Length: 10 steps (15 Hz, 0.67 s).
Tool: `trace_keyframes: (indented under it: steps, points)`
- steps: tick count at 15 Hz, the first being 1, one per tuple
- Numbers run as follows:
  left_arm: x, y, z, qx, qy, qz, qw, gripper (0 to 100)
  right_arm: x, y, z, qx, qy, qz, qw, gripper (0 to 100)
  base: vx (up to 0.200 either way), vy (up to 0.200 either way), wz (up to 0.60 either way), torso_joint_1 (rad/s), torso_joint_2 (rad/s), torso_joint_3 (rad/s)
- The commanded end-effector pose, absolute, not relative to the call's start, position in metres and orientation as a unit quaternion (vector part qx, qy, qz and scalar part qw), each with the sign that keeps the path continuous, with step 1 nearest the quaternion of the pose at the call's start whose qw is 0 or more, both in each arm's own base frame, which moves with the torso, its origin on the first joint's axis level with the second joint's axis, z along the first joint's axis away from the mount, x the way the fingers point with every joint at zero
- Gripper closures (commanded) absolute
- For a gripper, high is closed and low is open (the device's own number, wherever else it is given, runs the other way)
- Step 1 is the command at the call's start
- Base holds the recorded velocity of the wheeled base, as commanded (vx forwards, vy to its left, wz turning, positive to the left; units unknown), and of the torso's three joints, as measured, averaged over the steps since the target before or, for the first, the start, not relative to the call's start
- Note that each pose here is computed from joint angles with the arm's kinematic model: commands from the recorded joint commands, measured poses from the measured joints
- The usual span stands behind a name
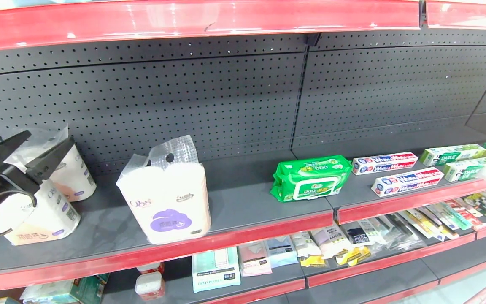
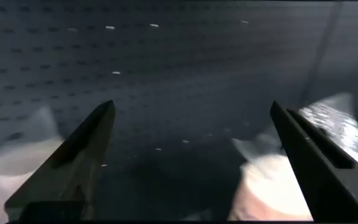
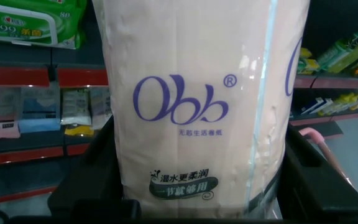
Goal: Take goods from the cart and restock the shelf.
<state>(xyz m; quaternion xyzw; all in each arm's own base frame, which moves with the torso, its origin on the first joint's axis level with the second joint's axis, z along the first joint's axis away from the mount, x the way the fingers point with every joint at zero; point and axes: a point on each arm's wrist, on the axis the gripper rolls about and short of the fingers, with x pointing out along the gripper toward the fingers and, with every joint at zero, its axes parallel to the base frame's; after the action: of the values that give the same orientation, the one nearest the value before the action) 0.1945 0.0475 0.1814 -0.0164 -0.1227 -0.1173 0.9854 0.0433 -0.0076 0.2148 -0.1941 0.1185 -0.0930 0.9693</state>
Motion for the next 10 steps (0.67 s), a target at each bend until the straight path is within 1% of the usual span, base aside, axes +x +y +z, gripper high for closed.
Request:
trace_keyframes:
  steps: [1, 2, 3, 4, 5, 6, 7, 8, 9, 10]
  points:
    - [0.192, 0.054, 0.184, -0.013, -0.136, -0.050, 0.989, 0, 0.037, -0.007, 0.216, -0.195, 0.104, -0.096, 0.971, 100, 0.000, 0.000, 0.00, 0.000, 0.00, 0.000]
    - [0.192, 0.056, 0.185, -0.014, -0.140, -0.029, 0.990, 0, 0.035, -0.007, 0.215, -0.195, 0.101, -0.096, 0.971, 100, 0.000, 0.000, 0.00, 0.000, 0.00, 0.000]
    - [0.188, 0.062, 0.185, -0.022, -0.145, 0.049, 0.988, 0, 0.031, -0.006, 0.213, -0.195, 0.097, -0.097, 0.971, 100, 0.000, 0.000, 0.00, 0.000, 0.00, 0.000]
    - [0.186, 0.064, 0.185, -0.028, -0.139, 0.084, 0.986, 0, 0.029, -0.006, 0.213, -0.195, 0.094, -0.098, 0.971, 100, 0.000, 0.000, 0.00, 0.000, 0.00, 0.000]
    - [0.177, 0.067, 0.183, -0.043, -0.110, 0.158, 0.980, 0, 0.026, -0.006, 0.210, -0.195, 0.091, -0.100, 0.971, 100, 0.000, 0.000, 0.00, 0.000, 0.00, 0.000]
    - [0.156, 0.060, 0.185, -0.052, -0.069, 0.171, 0.981, 0, 0.024, -0.005, 0.208, -0.195, 0.088, -0.100, 0.972, 100, 0.000, 0.000, 0.00, 0.000, 0.00, 0.000]
    - [0.152, 0.058, 0.186, -0.054, -0.062, 0.169, 0.982, 0, 0.023, -0.005, 0.208, -0.195, 0.088, -0.099, 0.972, 100, 0.000, 0.000, 0.00, 0.000, 0.00, 0.000]
    - [0.122, 0.044, 0.193, -0.064, -0.011, 0.127, 0.990, 0, 0.022, -0.005, 0.207, -0.195, 0.085, -0.099, 0.972, 100, 0.000, 0.000, 0.00, 0.000, 0.00, 0.000]
    - [0.093, 0.029, 0.203, -0.071, 0.016, 0.056, 0.996, 0, 0.022, -0.005, 0.208, -0.195, 0.083, -0.099, 0.972, 100, 0.000, 0.000, 0.00, 0.000, 0.00, 0.000]
    - [0.080, 0.023, 0.206, -0.076, 0.030, 0.025, 0.996, 0, 0.022, -0.005, 0.208, -0.195, 0.083, -0.099, 0.972, 100, 0.000, 0.000, 0.00, 0.000, 0.00, 0.000]
